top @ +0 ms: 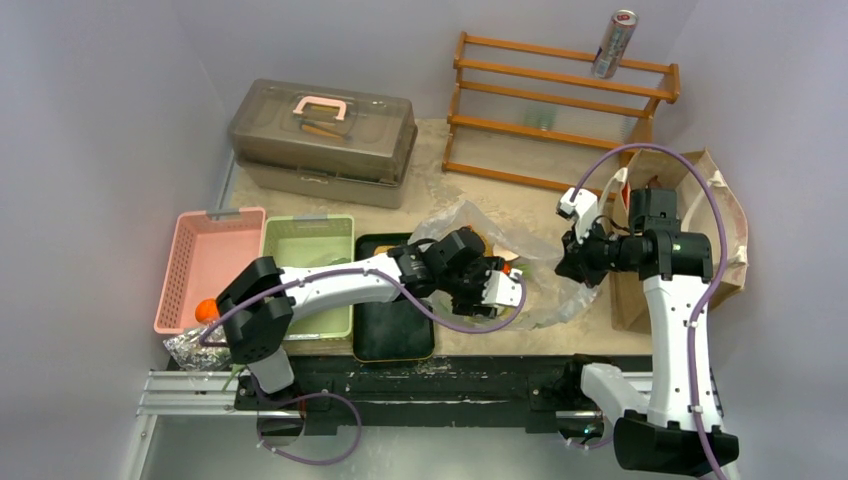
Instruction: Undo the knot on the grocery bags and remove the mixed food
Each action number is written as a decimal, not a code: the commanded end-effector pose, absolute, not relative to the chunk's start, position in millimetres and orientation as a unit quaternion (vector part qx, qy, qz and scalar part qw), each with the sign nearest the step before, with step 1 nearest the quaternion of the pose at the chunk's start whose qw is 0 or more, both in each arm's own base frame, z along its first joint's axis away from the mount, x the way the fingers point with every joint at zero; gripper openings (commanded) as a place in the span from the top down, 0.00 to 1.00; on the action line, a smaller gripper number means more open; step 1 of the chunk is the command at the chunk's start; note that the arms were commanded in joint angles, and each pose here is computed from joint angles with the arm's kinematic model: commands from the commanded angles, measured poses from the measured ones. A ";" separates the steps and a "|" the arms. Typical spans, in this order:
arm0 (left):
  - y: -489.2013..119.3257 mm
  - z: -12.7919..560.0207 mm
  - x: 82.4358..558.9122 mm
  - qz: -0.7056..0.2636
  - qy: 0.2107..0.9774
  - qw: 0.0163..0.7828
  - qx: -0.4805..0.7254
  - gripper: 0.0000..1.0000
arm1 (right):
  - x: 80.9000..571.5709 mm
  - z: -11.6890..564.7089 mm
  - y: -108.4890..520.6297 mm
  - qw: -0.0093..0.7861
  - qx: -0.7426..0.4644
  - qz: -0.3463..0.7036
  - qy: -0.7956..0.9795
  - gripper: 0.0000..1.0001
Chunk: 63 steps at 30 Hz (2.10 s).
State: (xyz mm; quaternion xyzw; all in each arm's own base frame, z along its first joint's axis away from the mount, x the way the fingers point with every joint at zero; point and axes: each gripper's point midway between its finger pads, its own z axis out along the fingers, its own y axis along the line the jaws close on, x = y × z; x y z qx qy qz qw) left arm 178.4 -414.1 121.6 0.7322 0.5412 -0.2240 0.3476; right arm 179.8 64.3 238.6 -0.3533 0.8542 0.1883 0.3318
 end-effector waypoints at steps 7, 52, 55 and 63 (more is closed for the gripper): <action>-436.8 86.3 211.8 -0.168 0.566 0.348 0.728 0.27 | 174.2 237.9 62.6 0.329 -0.349 0.184 0.858 1.00; -450.3 374.3 176.8 -0.403 0.464 0.536 0.579 0.63 | 212.5 247.0 67.2 0.343 -0.305 0.210 0.863 1.00; -423.3 399.1 163.3 -0.429 0.461 0.524 0.574 0.64 | 220.7 252.8 68.3 0.348 -0.294 0.215 0.864 1.00; -360.1 465.9 168.8 -0.467 0.508 0.516 0.508 0.64 | 236.0 256.5 71.0 0.348 -0.278 0.231 0.865 1.00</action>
